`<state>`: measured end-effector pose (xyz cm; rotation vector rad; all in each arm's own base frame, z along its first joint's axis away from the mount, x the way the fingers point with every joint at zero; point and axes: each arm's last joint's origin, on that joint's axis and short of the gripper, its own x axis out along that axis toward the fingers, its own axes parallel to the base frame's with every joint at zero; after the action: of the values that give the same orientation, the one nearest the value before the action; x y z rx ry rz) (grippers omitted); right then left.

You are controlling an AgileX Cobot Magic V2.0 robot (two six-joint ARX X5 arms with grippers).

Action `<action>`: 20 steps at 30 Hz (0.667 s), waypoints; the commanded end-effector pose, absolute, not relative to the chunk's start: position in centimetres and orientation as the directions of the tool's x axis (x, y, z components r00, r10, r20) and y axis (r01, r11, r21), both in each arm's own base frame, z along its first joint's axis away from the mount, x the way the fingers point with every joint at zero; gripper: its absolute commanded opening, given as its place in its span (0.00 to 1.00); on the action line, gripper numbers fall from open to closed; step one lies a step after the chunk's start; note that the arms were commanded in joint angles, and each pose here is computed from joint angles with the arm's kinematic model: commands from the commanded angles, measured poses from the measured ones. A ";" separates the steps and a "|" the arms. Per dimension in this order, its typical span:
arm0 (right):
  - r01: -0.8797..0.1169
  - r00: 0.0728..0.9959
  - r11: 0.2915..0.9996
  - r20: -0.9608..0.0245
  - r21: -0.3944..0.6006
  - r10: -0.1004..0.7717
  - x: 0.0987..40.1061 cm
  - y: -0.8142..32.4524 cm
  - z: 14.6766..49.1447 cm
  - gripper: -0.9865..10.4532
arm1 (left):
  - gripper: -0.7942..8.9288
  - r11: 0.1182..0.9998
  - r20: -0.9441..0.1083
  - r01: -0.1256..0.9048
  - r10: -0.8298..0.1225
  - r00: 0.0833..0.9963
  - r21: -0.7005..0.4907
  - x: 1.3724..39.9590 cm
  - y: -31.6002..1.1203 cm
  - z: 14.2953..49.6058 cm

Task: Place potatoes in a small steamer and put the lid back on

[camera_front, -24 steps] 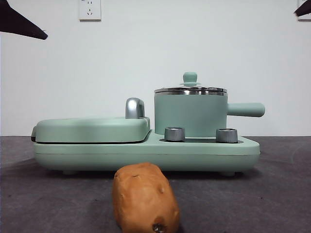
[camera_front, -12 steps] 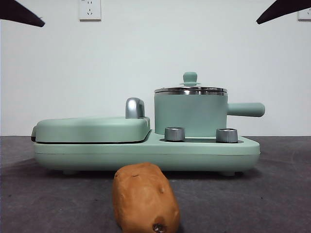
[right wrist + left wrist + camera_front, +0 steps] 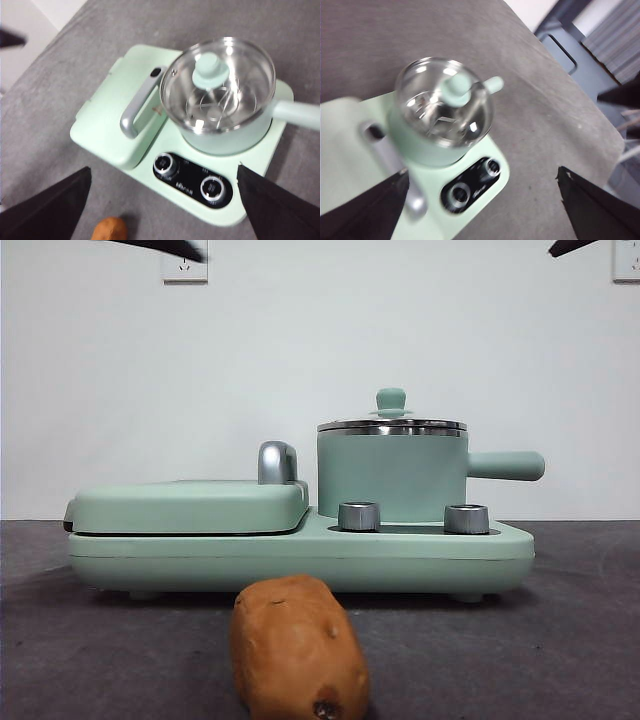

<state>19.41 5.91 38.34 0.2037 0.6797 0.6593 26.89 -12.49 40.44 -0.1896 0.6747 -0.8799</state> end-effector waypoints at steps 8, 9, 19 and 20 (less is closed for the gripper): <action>-0.507 0.583 0.779 -0.518 0.371 0.626 16.5 5.3 39.5 0.49 | 0.56 0.645 -0.566 0.707 -0.712 0.417 -0.291 35.2 -22.3 39.7; -0.504 0.582 0.780 -0.521 0.371 0.624 16.0 5.2 39.6 0.49 | 0.56 0.650 -0.566 0.710 -0.705 0.428 -0.273 35.9 -23.3 39.2; -0.498 0.607 0.793 -0.511 0.352 0.608 11.5 4.1 40.4 0.49 | 0.56 0.711 -0.634 0.692 -0.592 0.498 -0.120 38.3 -29.3 33.5; -0.501 0.612 0.792 -0.504 0.350 0.610 11.2 4.0 40.5 0.49 | 0.55 0.705 -0.645 0.701 -0.587 0.489 -0.111 38.3 -29.7 32.9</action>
<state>11.18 3.94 39.98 0.1942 0.6693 0.6359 38.05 -28.80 33.25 0.1498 0.7325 -0.7683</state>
